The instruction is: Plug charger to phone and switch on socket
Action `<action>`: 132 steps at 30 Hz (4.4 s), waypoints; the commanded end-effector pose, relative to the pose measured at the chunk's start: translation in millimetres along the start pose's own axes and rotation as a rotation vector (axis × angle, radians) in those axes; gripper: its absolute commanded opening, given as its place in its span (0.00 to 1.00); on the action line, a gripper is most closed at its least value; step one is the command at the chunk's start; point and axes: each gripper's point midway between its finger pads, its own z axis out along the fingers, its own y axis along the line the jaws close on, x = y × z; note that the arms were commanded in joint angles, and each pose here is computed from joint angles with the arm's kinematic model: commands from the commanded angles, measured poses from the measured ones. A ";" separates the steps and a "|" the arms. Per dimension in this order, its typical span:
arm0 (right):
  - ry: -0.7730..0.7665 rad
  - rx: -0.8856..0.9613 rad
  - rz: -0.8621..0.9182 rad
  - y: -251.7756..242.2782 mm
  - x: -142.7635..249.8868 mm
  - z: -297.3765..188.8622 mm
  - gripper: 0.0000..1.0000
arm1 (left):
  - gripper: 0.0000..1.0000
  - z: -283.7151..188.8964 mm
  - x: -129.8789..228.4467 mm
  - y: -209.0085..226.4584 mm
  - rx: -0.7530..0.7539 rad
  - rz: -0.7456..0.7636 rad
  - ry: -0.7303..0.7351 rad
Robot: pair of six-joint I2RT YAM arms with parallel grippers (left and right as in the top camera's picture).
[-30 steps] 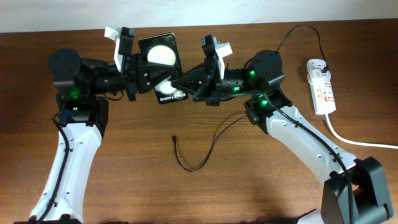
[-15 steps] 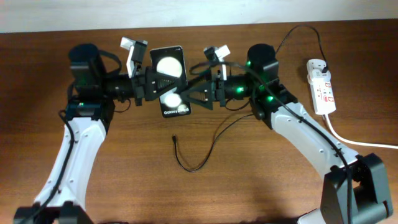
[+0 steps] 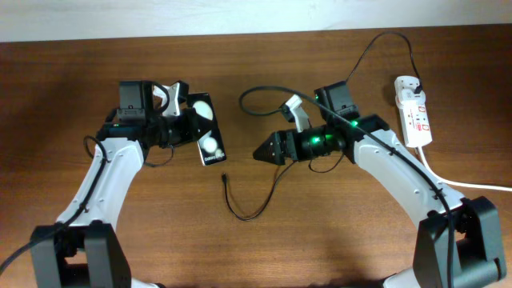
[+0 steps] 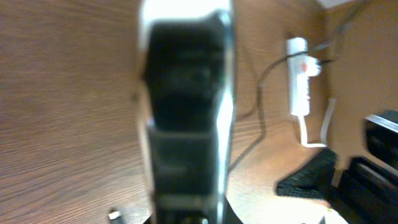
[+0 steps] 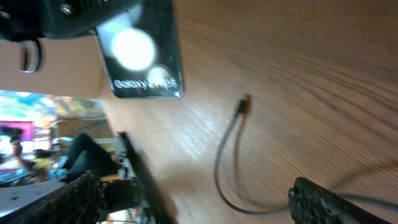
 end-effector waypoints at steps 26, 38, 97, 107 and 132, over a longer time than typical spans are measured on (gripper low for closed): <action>-0.056 0.584 -0.140 2.6 31.9 80.5 0.80 | 0.00 20.2 7.6 54.4 -0.191 -0.042 0.002; -0.017 0.560 -0.144 -5.5 48.4 134.6 0.55 | 0.00 20.3 6.0 54.1 -0.189 -0.038 -0.004; 0.158 0.854 -0.053 -75.3 88.7 128.5 0.08 | 0.00 20.3 6.3 54.0 -0.189 -0.039 -0.002; 0.206 0.578 -0.095 -1.8 76.0 89.6 0.04 | 0.00 18.3 10.7 29.6 -0.014 0.037 0.035; -0.198 -0.311 -0.244 68.4 64.3 85.0 0.04 | 0.00 -47.1 2.9 -41.0 0.657 0.233 -0.037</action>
